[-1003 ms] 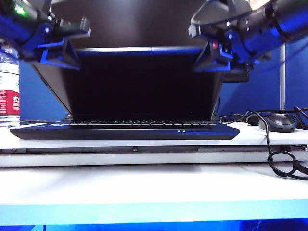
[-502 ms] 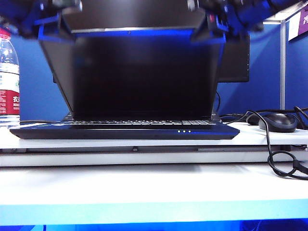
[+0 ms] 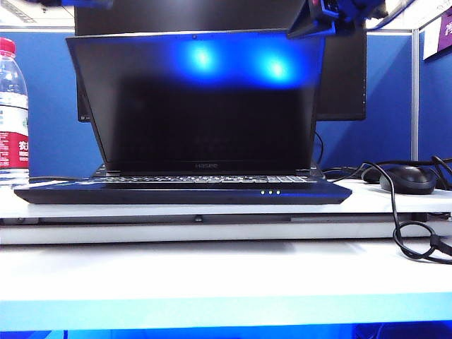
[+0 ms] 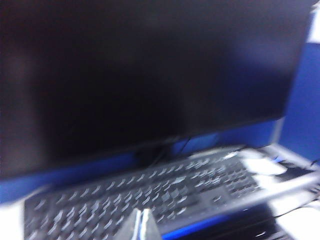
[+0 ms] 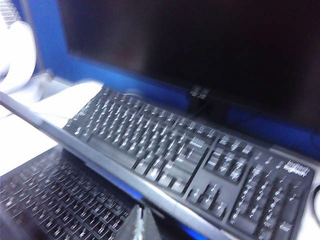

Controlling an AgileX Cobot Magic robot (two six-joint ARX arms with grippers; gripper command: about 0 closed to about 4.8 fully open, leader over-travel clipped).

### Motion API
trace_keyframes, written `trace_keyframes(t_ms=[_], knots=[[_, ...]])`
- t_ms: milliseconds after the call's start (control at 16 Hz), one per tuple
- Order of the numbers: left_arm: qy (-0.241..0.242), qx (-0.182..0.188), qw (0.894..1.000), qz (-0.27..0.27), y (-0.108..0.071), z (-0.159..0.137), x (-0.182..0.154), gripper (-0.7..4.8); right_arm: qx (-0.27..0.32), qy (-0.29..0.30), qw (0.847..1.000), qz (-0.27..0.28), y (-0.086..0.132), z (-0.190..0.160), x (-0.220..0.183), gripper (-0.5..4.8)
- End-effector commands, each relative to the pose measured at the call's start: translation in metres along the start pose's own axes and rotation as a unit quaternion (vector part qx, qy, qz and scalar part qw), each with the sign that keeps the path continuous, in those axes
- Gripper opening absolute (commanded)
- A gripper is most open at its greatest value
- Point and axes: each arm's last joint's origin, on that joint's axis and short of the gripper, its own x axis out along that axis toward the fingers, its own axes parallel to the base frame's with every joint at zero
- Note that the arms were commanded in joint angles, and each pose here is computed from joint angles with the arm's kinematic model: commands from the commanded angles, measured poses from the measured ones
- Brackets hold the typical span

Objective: Open the lid of the black laptop.

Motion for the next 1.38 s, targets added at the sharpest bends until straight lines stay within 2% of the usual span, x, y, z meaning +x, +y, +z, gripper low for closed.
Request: trace_keyframes(t_ms=[63, 188, 376, 502, 752, 940, 1128, 1379], knots=[[0.016, -0.009, 0.999, -0.047, -0.002, 0.007, 0.001, 0.22, -0.017, -0.062, 0.998, -0.015, -0.008, 0.02, -0.001, -0.01], [0.054, -0.018, 0.996, -0.063, -0.003, 0.004, 0.001, 0.23, -0.018, -0.062, 0.998, -0.016, -0.009, 0.019, -0.001, -0.01], [0.096, -0.018, 0.993, -0.059, -0.003, -0.006, 0.003, 0.23, -0.018, -0.065, 0.998, -0.016, -0.009, 0.02, -0.001, -0.01], [0.111, -0.013, 0.993, -0.032, -0.001, -0.013, 0.008, 0.25, -0.019, -0.067, 0.997, -0.016, -0.009, 0.02, -0.001, -0.01], [0.107, 0.004, 0.994, 0.004, 0.002, -0.02, 0.017, 0.25, -0.019, -0.068, 0.997, -0.016, -0.009, 0.02, -0.001, -0.01], [0.111, 0.003, 0.994, 0.004, 0.003, -0.03, 0.027, 0.25, -0.02, -0.072, 0.997, -0.016, -0.01, 0.021, -0.001, -0.01], [0.081, 0.007, 0.997, 0.018, 0.004, -0.025, 0.029, 0.25, -0.02, -0.072, 0.997, -0.016, -0.01, 0.021, -0.001, -0.01], [0.073, 0.009, 0.997, 0.026, 0.004, -0.022, 0.029, 0.25, -0.018, -0.063, 0.998, -0.016, -0.009, 0.019, -0.001, -0.01]])
